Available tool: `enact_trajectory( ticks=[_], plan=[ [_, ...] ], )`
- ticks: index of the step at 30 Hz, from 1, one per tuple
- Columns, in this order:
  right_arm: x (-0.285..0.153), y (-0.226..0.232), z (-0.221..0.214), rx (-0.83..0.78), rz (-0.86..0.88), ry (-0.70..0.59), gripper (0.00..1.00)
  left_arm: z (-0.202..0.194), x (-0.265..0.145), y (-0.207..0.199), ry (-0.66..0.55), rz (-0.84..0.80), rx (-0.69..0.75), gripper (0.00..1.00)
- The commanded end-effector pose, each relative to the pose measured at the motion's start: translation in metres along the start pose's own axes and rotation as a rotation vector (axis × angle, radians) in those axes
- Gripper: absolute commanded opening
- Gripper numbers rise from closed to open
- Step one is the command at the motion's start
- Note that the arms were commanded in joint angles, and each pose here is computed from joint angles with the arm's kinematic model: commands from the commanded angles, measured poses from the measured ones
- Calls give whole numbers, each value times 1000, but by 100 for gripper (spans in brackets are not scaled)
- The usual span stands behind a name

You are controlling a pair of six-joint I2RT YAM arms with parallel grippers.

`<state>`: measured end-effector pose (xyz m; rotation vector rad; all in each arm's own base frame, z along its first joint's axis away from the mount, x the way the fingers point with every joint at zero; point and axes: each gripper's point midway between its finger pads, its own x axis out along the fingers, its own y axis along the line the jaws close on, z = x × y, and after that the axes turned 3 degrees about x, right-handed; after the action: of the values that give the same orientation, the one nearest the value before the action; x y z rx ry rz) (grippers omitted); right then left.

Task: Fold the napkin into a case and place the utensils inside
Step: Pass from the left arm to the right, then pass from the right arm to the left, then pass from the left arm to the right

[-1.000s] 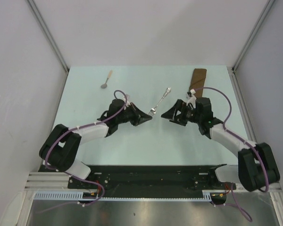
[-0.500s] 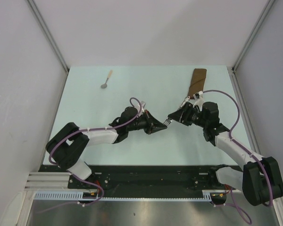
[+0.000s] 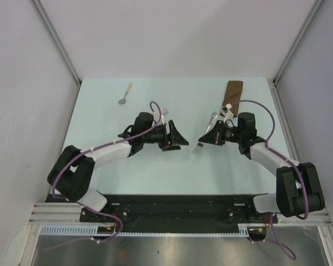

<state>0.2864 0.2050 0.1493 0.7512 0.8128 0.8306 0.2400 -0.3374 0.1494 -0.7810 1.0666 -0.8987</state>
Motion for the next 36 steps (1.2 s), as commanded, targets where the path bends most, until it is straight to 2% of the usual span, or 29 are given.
enact_trajectory(
  ticks=[1, 6, 12, 19, 22, 23, 24, 25, 26, 27, 28, 29, 31, 36],
  plan=[
    [11, 50, -47, -158, 257, 235, 0, 21, -20, -19, 66, -11, 270, 78],
    [27, 64, -92, -159, 333, 378, 0, 26, -14, -26, 85, -68, 256, 74],
    [32, 75, -103, -149, 377, 397, 0, 25, -24, -6, 90, -59, 190, 67],
    [39, 90, -117, -140, 456, 453, 0, 32, -26, -17, 81, -194, 151, 64],
    [41, 92, -121, -133, 460, 463, 0, 33, -26, -27, 80, -268, 131, 54],
    [42, 91, -122, -128, 456, 463, 0, 36, -28, -34, 71, -298, 128, 37],
    [42, 90, -122, -120, 448, 462, 2, 36, -28, -32, 70, -299, 119, 26],
    [44, 86, -118, -108, 418, 436, 20, 39, -30, -31, 58, -294, 115, 17],
    [44, 80, -117, -87, 388, 424, 29, 44, -30, -26, 36, -272, 123, 6],
    [46, 72, -115, -57, 336, 402, 38, 48, -32, -27, 16, -261, 140, 4],
    [43, 72, -112, -29, 316, 385, 53, 53, -35, -26, -3, -252, 155, 0],
    [41, 69, -115, -4, 294, 384, 59, 56, -37, -28, -17, -256, 163, 0],
    [36, 73, -117, 26, 282, 365, 66, 64, -40, -34, -48, -268, 167, 0],
    [26, 68, -123, 75, 279, 336, 65, 69, -39, -42, -49, -322, 146, 0]
  ],
)
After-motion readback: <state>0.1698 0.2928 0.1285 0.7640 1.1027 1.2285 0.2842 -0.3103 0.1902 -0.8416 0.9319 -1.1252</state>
